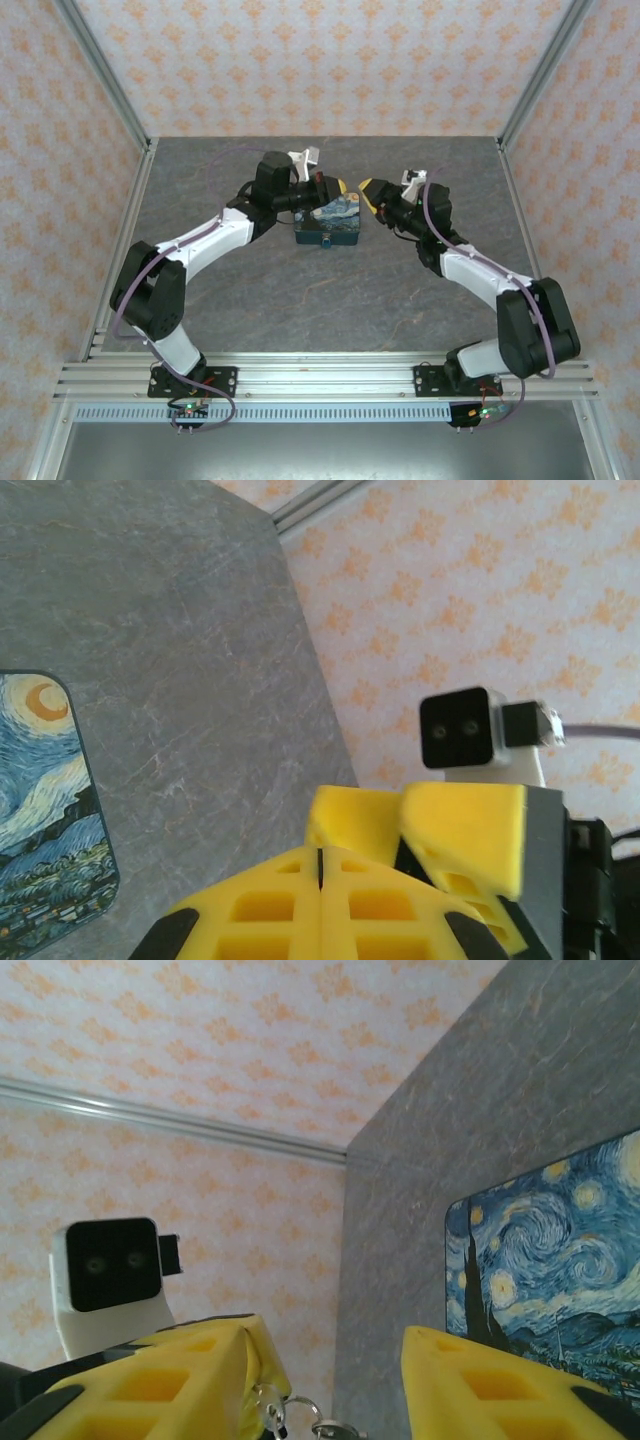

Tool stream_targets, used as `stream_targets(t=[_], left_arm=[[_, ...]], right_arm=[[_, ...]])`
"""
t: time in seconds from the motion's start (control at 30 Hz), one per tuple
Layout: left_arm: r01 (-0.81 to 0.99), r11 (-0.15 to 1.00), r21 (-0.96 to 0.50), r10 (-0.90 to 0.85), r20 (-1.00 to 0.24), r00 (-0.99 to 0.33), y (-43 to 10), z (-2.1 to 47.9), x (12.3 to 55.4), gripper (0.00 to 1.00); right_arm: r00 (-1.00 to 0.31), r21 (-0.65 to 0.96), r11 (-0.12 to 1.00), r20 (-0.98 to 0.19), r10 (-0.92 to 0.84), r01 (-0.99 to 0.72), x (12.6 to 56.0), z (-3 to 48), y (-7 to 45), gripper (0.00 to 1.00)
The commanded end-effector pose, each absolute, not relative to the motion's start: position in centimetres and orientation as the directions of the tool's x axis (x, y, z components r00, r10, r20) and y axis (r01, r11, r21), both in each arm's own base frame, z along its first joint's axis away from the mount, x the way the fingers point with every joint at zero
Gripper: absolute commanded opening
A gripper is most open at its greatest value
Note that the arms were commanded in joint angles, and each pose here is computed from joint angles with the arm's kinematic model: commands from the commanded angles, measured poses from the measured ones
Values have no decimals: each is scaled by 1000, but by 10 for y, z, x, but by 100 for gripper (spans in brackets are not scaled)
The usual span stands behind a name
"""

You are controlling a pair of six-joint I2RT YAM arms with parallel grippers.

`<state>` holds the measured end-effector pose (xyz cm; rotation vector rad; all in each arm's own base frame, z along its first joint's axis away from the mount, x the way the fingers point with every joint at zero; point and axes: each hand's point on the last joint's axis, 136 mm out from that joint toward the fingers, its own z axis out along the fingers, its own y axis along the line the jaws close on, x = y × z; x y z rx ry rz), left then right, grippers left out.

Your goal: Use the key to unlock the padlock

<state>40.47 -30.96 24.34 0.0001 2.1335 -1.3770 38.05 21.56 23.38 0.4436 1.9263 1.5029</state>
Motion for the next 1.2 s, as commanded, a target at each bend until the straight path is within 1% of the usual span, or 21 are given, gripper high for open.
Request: stream_targets(t=[0.0, 0.17, 0.27, 0.47, 0.8, 1.17], left_arm=[[372, 429, -823, -328, -526, -785, -306, 260, 404, 0], [328, 384, -863, -432, -482, -762, -300, 261, 412, 0], [309, 356, -882, -479, -456, -750, -297, 262, 416, 0], [295, 341, -893, -508, -439, -741, -296, 263, 420, 0], [277, 336, -900, -527, -424, -737, -295, 260, 424, 0], [270, 329, -905, -518, -412, -749, -300, 255, 423, 0]], right_arm=[[-738, 949, 201, -316, 596, -244, 380, 263, 225, 43], [-739, 968, 118, -247, 626, -224, 384, 257, 227, 41], [-742, 974, 93, -218, 633, -207, 385, 251, 230, 40], [-756, 976, 85, -209, 620, -201, 383, 245, 243, 39], [-765, 976, 83, -209, 609, -201, 378, 242, 250, 30], [-761, 974, 75, -213, 613, -213, 382, 247, 251, 29]])
